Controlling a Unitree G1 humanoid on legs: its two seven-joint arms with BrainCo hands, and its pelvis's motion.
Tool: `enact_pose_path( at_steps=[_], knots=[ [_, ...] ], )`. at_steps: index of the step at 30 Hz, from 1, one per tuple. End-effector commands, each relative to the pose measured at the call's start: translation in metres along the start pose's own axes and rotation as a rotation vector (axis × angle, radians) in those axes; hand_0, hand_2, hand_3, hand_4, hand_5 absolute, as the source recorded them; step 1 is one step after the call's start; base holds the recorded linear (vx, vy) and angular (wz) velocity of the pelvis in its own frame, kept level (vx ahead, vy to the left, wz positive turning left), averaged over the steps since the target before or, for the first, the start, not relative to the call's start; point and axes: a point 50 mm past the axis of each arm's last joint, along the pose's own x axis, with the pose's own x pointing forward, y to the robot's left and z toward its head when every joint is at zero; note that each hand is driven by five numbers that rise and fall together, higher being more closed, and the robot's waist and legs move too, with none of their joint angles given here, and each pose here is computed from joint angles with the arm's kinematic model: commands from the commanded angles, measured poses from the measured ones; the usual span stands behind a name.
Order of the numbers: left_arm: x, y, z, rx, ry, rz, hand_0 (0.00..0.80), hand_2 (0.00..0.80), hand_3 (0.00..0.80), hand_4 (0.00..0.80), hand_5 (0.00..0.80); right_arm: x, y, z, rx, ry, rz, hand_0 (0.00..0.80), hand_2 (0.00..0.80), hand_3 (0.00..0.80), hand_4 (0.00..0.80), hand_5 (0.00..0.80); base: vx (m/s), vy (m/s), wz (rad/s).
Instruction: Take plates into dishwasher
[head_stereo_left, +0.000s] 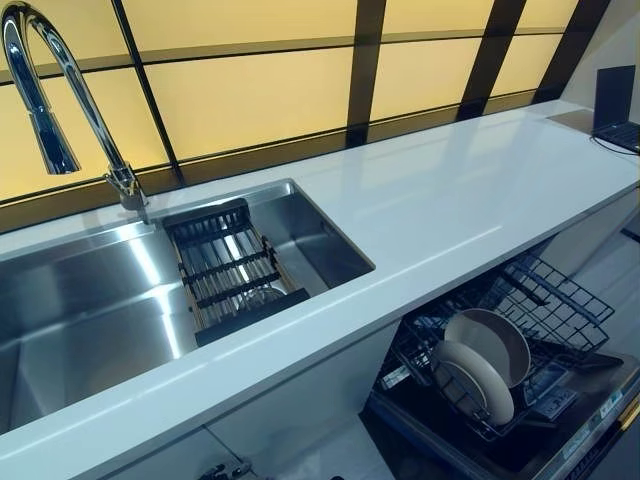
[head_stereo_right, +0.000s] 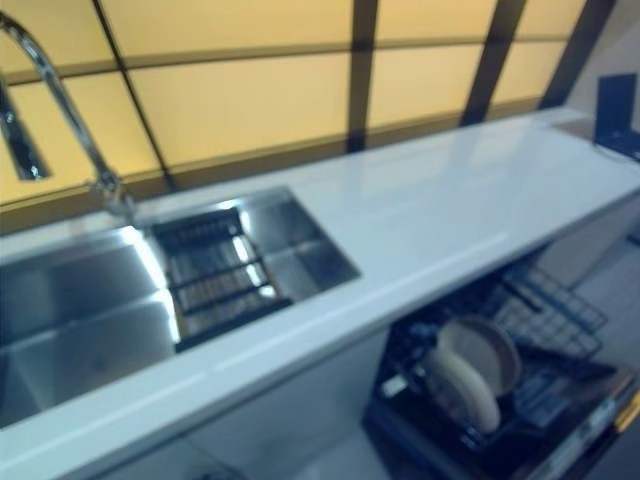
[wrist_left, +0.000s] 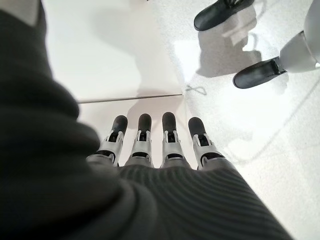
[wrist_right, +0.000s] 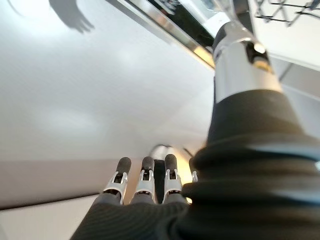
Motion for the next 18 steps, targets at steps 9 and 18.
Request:
enact_pose_path(
  at_steps=[9, 18],
  knots=[
    [-0.004, 0.054, 0.037, -0.111, -0.124, 0.144, 0.0, 0.0, 0.0, 0.0, 0.0, -0.002, 0.08, -0.053, 0.284, 0.184, 0.099, 0.0, 0.0, 0.0, 0.0, 0.0, -0.294, -0.172, -0.35],
    [0.004, 0.014, 0.091, -0.158, -0.29, 0.07, 0.0, 0.0, 0.0, 0.0, 0.0, -0.008, 0.117, -0.034, 0.382, 0.108, 0.246, 0.0, 0.0, 0.0, 0.0, 0.0, -0.292, -0.183, -0.21]
  ],
)
